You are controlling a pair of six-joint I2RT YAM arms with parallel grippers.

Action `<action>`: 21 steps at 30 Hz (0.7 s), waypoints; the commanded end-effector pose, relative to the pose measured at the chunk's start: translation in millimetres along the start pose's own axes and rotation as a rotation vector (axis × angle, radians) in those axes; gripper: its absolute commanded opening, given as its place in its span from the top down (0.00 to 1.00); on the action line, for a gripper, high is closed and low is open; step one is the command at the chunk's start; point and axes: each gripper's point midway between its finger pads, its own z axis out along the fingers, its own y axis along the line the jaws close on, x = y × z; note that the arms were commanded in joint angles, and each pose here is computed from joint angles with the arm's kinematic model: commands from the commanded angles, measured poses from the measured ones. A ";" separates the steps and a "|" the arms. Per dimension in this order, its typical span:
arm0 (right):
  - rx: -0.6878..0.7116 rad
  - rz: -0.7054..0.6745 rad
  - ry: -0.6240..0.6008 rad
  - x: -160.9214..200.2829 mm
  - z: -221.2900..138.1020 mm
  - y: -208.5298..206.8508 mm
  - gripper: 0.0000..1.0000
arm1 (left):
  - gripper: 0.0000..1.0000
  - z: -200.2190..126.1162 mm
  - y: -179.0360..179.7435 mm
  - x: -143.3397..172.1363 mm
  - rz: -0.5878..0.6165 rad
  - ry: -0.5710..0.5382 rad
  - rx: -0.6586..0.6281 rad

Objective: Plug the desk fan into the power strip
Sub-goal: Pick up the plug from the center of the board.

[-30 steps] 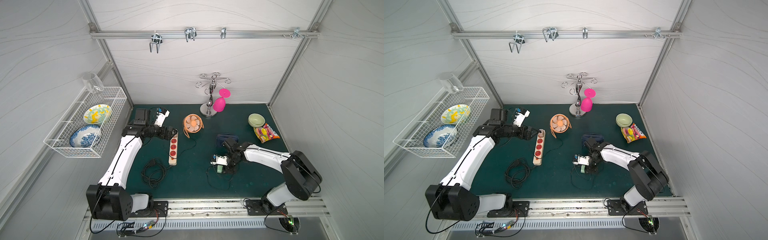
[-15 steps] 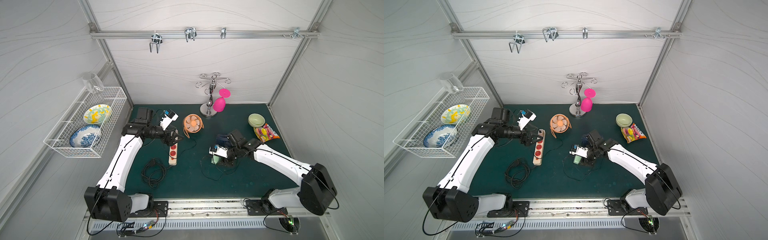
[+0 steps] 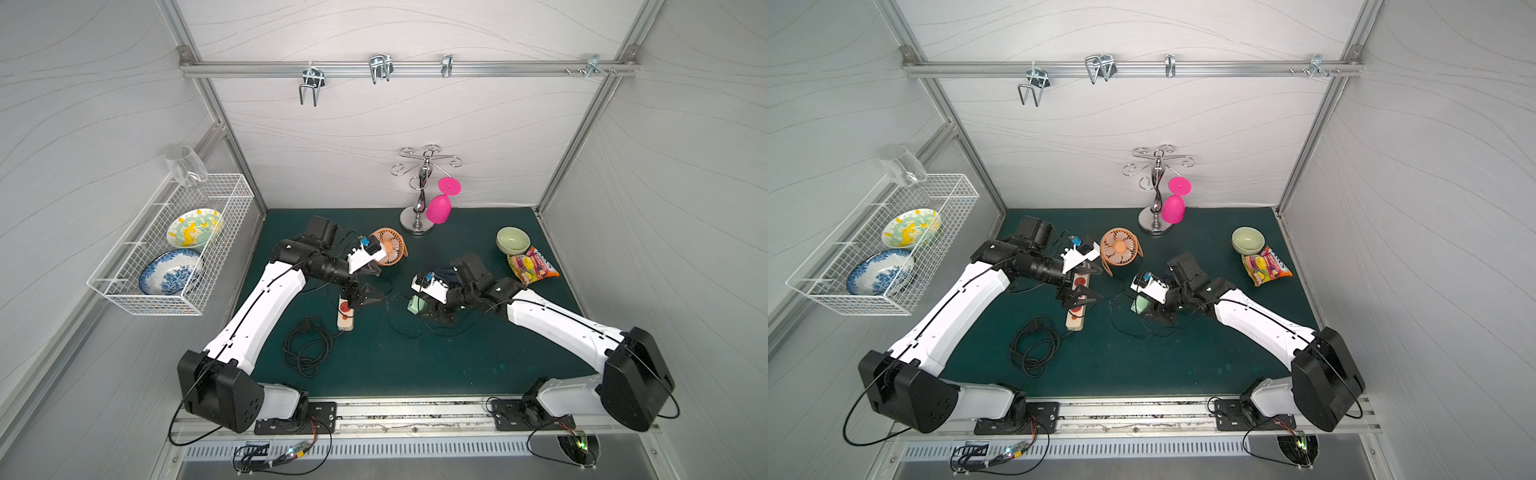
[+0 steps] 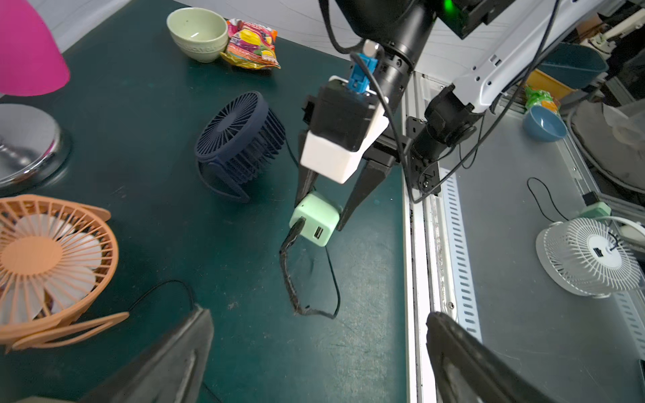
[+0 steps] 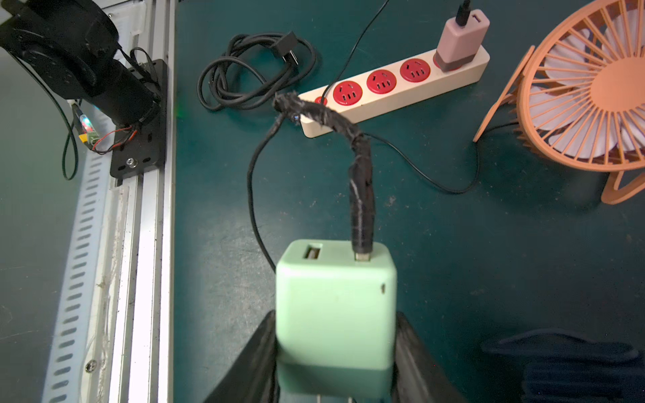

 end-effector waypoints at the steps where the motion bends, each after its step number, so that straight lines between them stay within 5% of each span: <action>1: -0.019 -0.037 -0.106 -32.4 -0.5 2.3 1.00 | 0.00 3.0 -4.1 -14.8 0.094 -0.023 0.036; 21: -0.177 -0.111 -0.325 -76.9 -10.8 12.4 1.00 | 0.07 40.3 -6.1 -11.5 0.200 0.037 0.143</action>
